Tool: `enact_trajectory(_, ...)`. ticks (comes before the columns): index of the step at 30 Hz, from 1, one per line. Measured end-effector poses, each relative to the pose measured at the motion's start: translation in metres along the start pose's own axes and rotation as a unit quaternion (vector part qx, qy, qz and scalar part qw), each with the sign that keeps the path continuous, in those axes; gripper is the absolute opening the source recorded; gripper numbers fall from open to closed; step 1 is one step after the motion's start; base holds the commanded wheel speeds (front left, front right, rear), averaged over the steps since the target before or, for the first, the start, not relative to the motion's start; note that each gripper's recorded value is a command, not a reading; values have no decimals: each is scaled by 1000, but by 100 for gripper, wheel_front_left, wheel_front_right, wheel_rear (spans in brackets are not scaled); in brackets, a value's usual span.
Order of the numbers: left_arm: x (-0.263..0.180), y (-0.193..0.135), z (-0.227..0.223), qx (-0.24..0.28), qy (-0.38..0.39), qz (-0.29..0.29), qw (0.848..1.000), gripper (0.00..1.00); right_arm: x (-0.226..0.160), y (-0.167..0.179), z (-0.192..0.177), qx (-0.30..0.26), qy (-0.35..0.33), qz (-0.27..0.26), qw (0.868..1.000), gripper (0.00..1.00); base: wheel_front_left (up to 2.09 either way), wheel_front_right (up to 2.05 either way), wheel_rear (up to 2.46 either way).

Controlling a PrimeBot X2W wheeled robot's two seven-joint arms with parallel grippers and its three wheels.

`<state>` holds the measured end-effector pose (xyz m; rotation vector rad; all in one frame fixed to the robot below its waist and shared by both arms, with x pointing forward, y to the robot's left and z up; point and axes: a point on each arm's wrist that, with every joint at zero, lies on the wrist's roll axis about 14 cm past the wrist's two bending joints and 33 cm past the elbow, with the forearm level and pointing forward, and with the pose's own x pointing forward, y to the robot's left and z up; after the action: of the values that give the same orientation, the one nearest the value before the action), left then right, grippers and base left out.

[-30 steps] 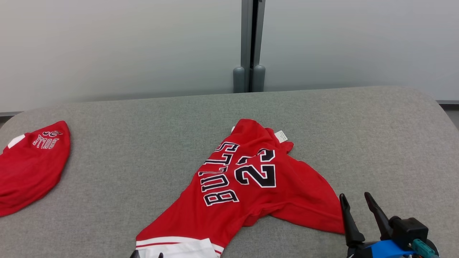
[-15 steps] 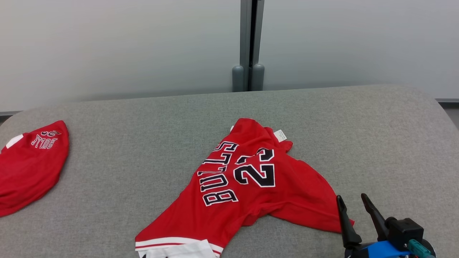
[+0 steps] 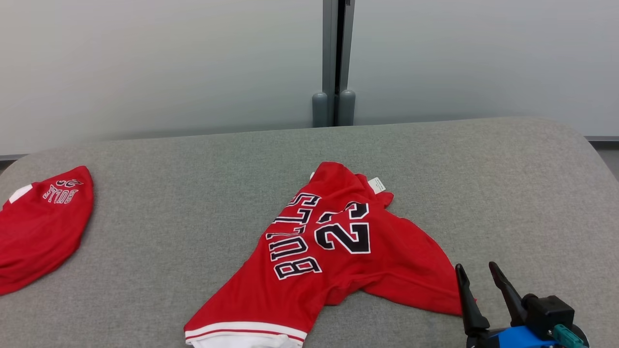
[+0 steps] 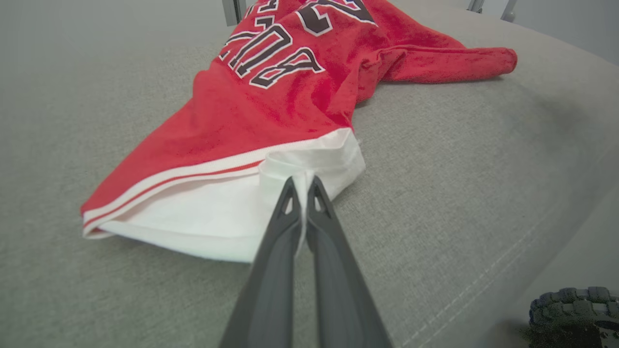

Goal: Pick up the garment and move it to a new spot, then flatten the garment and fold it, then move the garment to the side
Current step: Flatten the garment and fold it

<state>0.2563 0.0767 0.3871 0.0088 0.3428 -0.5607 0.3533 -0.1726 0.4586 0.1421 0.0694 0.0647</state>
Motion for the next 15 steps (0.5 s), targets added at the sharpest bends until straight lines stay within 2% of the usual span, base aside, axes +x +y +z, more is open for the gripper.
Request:
enact_trajectory(4,-21,-8,-30,-30,41,4,999,0,0,2,0,0,0,2,1000,100,0,0,0)
enact_trajectory(5,-24,-6,-35,-35,48,11,998,12,0,2,-1,0,1,3,1000,100,0,0,0)
enact_trajectory(6,-25,-3,-35,-31,48,15,998,53,1,2,-1,0,1,3,1000,100,0,0,0)
enact_trajectory(7,-24,2,-31,-34,41,25,998,100,1,3,-1,0,2,5,1000,100,0,0,0)
enact_trajectory(11,-19,22,-5,-32,-3,64,997,100,1,5,-2,0,3,8,1000,100,0,0,0)
enact_trajectory(15,-21,65,47,-54,-94,145,983,100,1,4,-3,-2,4,6,1000,100,0,0,0)
